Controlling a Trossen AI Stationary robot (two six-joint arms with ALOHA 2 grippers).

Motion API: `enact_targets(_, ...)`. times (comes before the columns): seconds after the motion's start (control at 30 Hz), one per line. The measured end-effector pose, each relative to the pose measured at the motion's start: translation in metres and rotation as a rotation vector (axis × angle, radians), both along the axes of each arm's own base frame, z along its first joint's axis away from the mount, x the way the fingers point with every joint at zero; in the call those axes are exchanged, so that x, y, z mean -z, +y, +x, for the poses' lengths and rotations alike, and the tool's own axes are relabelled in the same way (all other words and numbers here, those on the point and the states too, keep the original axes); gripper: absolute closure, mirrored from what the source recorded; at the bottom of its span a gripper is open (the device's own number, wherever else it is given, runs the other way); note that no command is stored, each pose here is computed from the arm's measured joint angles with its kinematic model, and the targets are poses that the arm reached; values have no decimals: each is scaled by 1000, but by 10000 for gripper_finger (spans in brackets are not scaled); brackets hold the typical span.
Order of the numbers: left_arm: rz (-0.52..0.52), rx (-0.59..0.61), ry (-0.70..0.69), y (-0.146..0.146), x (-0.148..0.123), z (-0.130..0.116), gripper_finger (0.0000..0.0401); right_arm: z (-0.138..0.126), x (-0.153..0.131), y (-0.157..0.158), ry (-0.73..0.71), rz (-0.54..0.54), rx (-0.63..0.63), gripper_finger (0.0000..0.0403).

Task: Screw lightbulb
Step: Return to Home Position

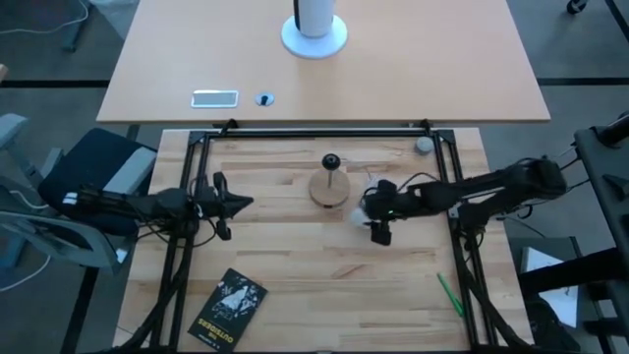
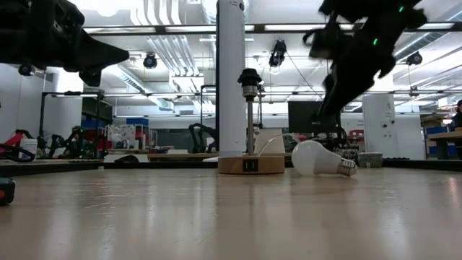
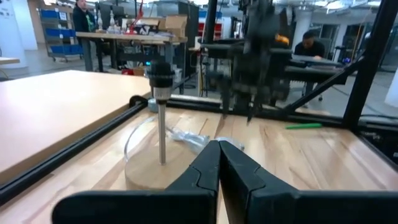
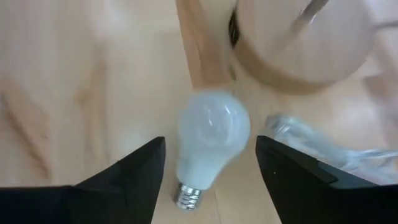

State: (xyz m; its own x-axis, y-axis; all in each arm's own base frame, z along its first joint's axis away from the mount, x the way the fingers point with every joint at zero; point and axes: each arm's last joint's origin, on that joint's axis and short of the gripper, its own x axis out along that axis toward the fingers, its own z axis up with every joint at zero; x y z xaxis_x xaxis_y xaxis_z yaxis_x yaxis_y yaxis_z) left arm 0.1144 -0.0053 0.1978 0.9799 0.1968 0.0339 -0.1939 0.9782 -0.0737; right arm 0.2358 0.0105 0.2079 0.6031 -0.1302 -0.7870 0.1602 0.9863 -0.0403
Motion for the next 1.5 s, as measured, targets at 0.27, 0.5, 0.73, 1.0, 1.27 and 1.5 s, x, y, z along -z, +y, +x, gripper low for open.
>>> enact_targets(0.27,10,0,72,-1,7,6,401,-58,-66,18,-333,16,-136,184)
enact_targets(0.5,18,0,136,-2,14,12,401,-120,-74,29,-626,81,-319,208)
enact_targets(0.73,26,0,201,-2,21,17,401,-153,-37,30,-878,144,-459,228)
enact_targets(1.0,35,0,270,-3,29,22,401,-160,-1,29,-1031,-39,-487,257)
enact_targets(1.27,44,0,335,-3,37,26,401,-151,20,34,-1038,-167,-532,285)
enact_targets(1.5,50,0,384,-4,43,29,401,-149,30,36,-993,15,-468,306)
